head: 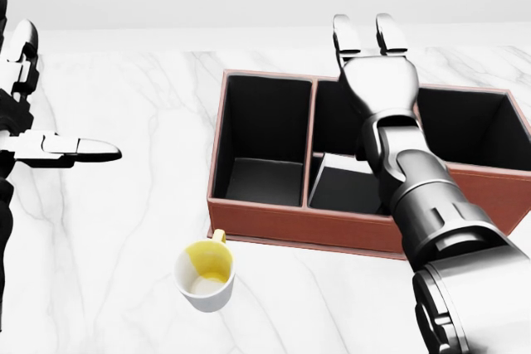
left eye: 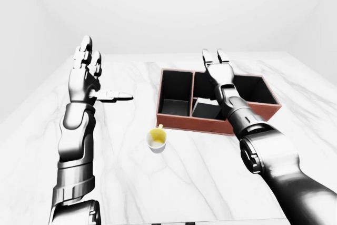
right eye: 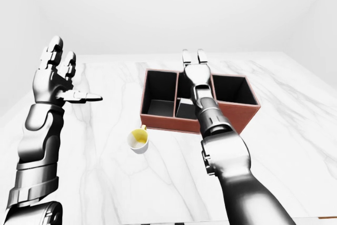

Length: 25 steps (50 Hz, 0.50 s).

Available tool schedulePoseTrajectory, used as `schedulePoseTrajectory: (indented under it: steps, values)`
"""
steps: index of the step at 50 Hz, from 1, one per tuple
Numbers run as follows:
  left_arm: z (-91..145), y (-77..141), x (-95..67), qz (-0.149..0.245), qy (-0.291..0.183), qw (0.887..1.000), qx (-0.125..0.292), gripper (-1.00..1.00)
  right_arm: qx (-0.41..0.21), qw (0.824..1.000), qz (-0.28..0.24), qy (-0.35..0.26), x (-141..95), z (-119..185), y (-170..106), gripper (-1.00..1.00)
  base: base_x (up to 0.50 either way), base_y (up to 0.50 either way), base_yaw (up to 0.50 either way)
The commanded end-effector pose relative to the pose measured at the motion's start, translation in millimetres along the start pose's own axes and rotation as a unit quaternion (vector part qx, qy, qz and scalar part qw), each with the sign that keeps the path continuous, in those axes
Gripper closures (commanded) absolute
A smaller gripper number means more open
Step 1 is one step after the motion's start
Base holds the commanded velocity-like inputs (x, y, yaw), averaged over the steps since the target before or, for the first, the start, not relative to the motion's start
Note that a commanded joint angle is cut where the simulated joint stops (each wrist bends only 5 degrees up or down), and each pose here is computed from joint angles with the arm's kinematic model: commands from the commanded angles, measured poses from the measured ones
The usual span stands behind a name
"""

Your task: Pick up the book and place it in the caddy.

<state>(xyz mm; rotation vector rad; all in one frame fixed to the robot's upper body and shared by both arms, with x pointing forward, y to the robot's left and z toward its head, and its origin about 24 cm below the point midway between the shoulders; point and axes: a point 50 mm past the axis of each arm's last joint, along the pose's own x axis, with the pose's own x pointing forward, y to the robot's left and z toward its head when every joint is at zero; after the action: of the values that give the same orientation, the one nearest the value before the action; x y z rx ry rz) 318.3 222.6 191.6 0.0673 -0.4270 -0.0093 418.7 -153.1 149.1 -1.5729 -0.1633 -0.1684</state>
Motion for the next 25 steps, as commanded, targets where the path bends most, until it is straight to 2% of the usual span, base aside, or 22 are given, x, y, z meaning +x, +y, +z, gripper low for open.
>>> schedulePoseTrajectory:
  steps: [1, 9, 13, 21, 25]
  values:
    - [4.0, -4.3, 2.9, -0.002, -0.009, 1.000, -0.002, -1.00, 0.040, 0.998, -0.012, -0.043, 5.0, 9.3, -12.7, -1.00, 0.00, 0.00, 0.00]
    - [10.3, -8.0, 1.7, -0.005, -0.024, 1.000, -0.002, -1.00, 0.078, 0.996, -0.026, -0.029, 8.4, -2.7, -27.0, -1.00, 0.00, 0.00, 0.00]
    - [14.5, -9.9, 0.8, -0.007, -0.033, 0.999, -0.002, -1.00, 0.121, 0.992, -0.025, -0.027, 3.1, -11.5, -31.8, -1.00, 0.00, 0.00, 0.00]
    - [19.5, -12.4, -1.1, -0.009, -0.045, 0.999, 0.000, -1.00, 0.226, 0.972, -0.021, -0.060, -25.2, -22.2, -44.9, -1.00, 0.00, 0.00, 0.00]
    - [24.6, -12.5, -2.4, -0.009, -0.056, 0.998, 0.001, -1.00, 0.284, 0.953, -0.023, -0.098, -45.8, -22.8, -57.0, -1.00, 0.00, 0.00, 0.00]
